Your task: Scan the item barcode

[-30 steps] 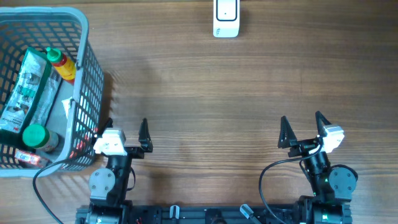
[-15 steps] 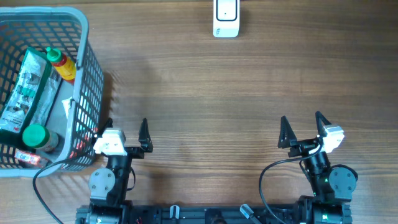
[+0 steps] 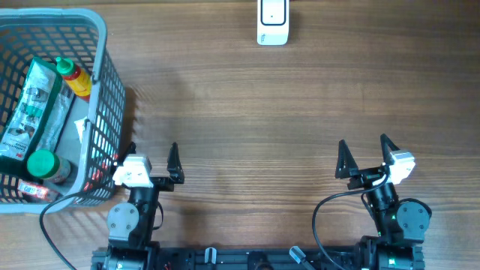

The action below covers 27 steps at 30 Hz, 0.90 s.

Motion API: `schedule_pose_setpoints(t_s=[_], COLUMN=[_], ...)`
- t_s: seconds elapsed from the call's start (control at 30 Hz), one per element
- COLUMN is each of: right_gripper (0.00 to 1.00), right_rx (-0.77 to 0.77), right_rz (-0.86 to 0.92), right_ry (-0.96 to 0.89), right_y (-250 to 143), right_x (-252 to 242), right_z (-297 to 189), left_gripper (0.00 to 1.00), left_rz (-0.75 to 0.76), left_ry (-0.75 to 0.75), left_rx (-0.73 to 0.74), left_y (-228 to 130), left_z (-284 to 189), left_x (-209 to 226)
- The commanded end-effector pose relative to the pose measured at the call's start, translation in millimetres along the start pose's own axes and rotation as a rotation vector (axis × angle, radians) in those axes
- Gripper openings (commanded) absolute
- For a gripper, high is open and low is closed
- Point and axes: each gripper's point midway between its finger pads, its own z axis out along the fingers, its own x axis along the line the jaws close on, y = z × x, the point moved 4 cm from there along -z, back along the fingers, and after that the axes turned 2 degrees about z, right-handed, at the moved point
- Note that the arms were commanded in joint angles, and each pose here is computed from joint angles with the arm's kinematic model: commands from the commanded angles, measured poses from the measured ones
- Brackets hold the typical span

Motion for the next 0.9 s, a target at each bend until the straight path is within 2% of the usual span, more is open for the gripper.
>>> schedule_pose_setpoints(t_s=[0.0,0.77,0.87], right_gripper=[1.00,1.00,1.00], right_rx=[-0.007,-0.007,-0.006], right_rz=[0.001,0.001,0.001], right_ry=[-0.022,-0.022,-0.022], right_y=[0.9,0.9,0.9], right_x=[-3.4,-3.4,-3.4], right_z=[0.1,0.1,0.1], left_gripper=[1.00,1.00,1.00], left_rz=[-0.014,-0.014,-0.014], left_ry=[0.011,0.011,-0.050], left_rx=[-0.006,-0.009,-0.011], left_y=[0.2,0.8,2.2], left_z=[-0.2,-0.2,-0.4], left_x=[1.1,1.1,-7.0])
